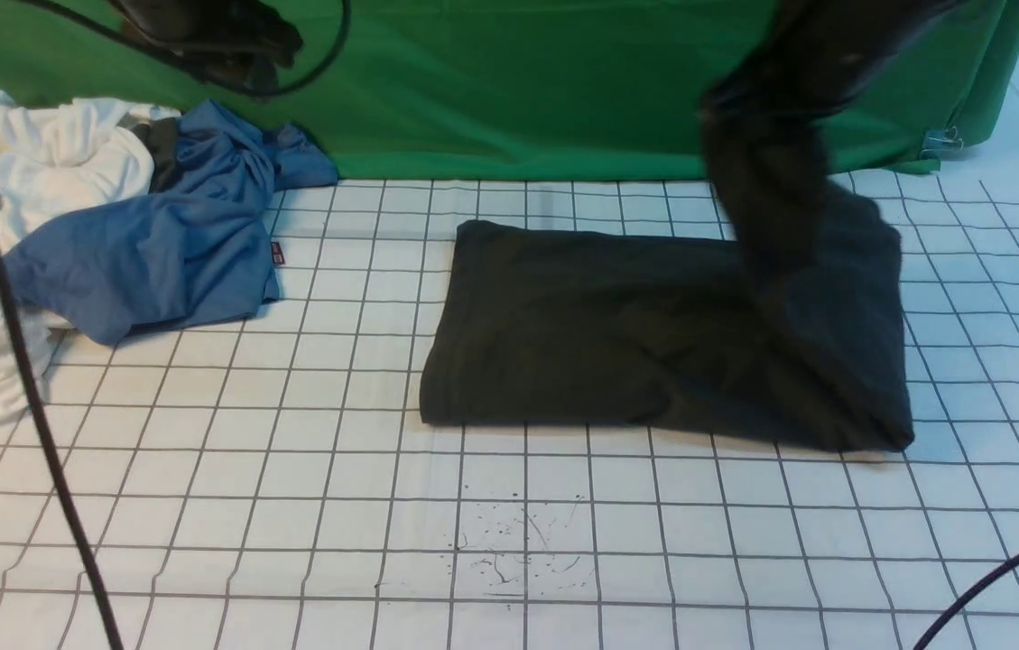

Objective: Fold a long-sleeved shirt over a white checkered tablecloth.
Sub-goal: 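Fold the right end of the dark garment over onto its left end with the right gripper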

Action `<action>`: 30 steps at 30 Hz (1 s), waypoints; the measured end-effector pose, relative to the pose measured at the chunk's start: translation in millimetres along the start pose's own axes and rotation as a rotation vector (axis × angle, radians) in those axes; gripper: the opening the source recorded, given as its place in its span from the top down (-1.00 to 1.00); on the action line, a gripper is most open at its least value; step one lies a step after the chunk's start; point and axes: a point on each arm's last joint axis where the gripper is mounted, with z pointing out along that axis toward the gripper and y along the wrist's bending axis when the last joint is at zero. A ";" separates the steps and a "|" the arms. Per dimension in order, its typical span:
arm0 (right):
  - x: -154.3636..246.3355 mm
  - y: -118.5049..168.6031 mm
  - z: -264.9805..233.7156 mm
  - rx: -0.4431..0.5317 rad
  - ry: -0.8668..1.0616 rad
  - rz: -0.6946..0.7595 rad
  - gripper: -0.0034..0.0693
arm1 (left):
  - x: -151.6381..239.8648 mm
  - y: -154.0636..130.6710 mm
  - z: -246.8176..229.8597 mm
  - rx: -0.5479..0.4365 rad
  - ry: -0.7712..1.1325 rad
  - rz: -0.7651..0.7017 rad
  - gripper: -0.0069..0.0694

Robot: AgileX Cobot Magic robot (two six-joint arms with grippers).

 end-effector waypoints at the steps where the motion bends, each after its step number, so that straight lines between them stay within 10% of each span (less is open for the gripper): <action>1: -1.6 2.0 1.0 -0.010 -0.006 0.002 0.67 | 0.2 0.7 0.0 -0.001 0.000 -0.001 -0.10; 20: -21.8 101.1 85.9 -0.284 -0.058 0.039 0.65 | -0.3 6.9 -18.5 0.004 -0.039 -0.029 -0.10; 30: -34.5 97.2 59.4 -0.387 -0.101 0.018 -0.87 | -1.2 4.5 -18.6 0.031 -0.048 -0.039 -0.10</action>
